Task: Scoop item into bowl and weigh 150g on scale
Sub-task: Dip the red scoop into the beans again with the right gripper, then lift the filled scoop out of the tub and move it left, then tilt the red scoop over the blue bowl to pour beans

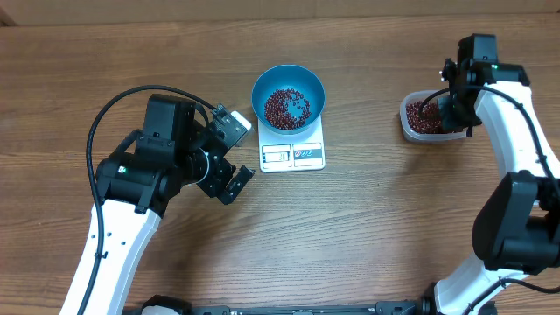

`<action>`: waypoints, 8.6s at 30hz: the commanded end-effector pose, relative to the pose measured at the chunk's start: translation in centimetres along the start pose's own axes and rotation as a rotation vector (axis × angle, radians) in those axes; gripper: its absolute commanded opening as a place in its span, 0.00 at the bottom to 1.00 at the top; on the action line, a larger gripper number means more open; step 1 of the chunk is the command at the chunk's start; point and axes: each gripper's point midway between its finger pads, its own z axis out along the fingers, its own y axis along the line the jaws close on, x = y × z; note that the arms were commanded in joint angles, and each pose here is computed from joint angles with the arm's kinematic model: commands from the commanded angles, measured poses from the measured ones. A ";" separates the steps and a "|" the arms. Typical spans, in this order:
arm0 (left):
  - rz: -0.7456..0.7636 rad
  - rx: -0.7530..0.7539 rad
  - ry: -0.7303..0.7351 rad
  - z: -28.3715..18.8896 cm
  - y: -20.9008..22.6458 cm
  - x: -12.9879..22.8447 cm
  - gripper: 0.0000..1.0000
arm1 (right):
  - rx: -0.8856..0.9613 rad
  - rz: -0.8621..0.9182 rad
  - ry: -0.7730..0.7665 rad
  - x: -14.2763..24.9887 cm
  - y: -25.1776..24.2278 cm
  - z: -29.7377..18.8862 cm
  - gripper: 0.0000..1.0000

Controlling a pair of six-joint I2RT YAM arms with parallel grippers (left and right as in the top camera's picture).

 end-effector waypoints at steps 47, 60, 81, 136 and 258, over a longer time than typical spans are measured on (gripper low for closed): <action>0.004 -0.012 -0.021 -0.6 0.3 -0.8 1.00 | -0.790 0.333 0.045 1.1 6.5 -1.9 0.04; 0.004 -0.012 -0.021 -0.6 0.3 -0.8 1.00 | -0.936 0.486 0.008 1.5 3.7 -2.5 0.04; 0.004 -0.012 -0.021 -0.6 0.3 -0.8 1.00 | -1.035 0.508 -0.015 0.9 4.3 -3.9 0.04; 0.004 -0.012 -0.021 -0.6 0.3 -0.8 1.00 | -1.144 0.606 -0.011 1.7 2.9 -5.1 0.04; 0.004 -0.012 -0.021 -0.6 0.3 -0.8 1.00 | -0.403 -0.392 -0.532 -7.3 27.7 -18.6 0.04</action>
